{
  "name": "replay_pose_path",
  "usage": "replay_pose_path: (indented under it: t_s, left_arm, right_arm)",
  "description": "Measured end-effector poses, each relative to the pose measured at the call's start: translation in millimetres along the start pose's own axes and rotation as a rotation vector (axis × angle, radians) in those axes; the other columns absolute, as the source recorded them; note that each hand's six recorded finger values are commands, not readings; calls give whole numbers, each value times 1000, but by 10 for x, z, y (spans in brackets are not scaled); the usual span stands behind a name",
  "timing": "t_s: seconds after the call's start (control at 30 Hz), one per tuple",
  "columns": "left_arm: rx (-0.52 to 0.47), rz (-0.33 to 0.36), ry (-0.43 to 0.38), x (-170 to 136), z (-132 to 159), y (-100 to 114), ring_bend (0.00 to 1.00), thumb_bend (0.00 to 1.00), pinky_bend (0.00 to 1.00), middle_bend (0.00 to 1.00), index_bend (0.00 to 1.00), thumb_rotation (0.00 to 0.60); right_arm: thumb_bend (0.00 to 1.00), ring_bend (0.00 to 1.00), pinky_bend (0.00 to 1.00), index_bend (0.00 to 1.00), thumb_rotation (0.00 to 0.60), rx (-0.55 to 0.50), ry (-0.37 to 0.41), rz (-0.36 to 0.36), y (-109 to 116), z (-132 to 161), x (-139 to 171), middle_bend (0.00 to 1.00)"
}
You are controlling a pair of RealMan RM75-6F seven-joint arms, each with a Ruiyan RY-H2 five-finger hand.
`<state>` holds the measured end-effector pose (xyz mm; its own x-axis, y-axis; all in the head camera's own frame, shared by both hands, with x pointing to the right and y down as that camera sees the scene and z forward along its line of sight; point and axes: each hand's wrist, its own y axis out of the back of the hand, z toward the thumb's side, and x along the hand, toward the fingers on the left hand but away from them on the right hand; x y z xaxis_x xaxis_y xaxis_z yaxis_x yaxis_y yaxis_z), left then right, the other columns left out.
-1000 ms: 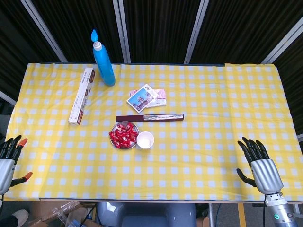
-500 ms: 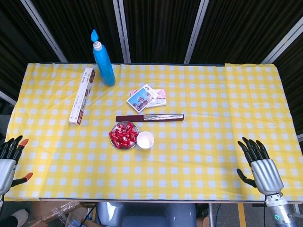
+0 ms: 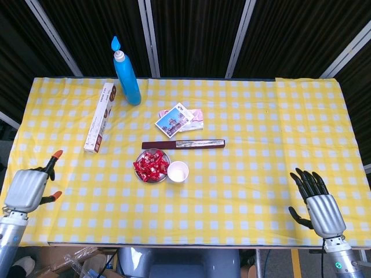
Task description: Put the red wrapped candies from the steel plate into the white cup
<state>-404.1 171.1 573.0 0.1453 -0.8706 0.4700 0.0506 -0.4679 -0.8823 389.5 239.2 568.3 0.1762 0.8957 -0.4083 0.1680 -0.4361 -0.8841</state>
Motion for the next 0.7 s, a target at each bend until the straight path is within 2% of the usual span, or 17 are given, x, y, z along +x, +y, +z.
replay_pose_path:
  t_s: [0.13,0.27,0.37,0.43,0.53,0.63,0.7]
  left_arm:
    - [36,-82,-57,392,301,-14,898,165,921,881,42,600]
    - [97,-121,-114,731,618,-22,905,167,937,878,58,600]
    - [128,-157,-153,955,871,-95,856,168,937,711,59,600]
    - [144,-175,-174,1084,1034,-168,835,168,937,532,52,600]
    - [153,-193,-182,1208,1194,-271,821,168,935,341,48,600]
    - [160,-209,-184,1288,1307,-339,795,168,925,257,47,600]
    - [167,-221,-190,1329,1385,-375,791,168,924,242,47,600]
  right_arm:
    - [388,0,0,0,600,-13,-4,-1,17,-12,2,0]
    - [388,0,0,0,600,-29,-10,0,33,-28,-1,0]
    - [388,0,0,0,600,-44,-15,1,43,-38,-6,0]
    - [387,0,0,0,600,-53,-17,1,51,-44,-12,0]
    - [388,0,0,0,600,-65,-19,4,56,-47,-18,0]
    - [388,0,0,0,600,-75,-18,10,55,-44,-22,0]
    - [388,0,0,0,600,-78,-16,14,56,-37,-23,0]
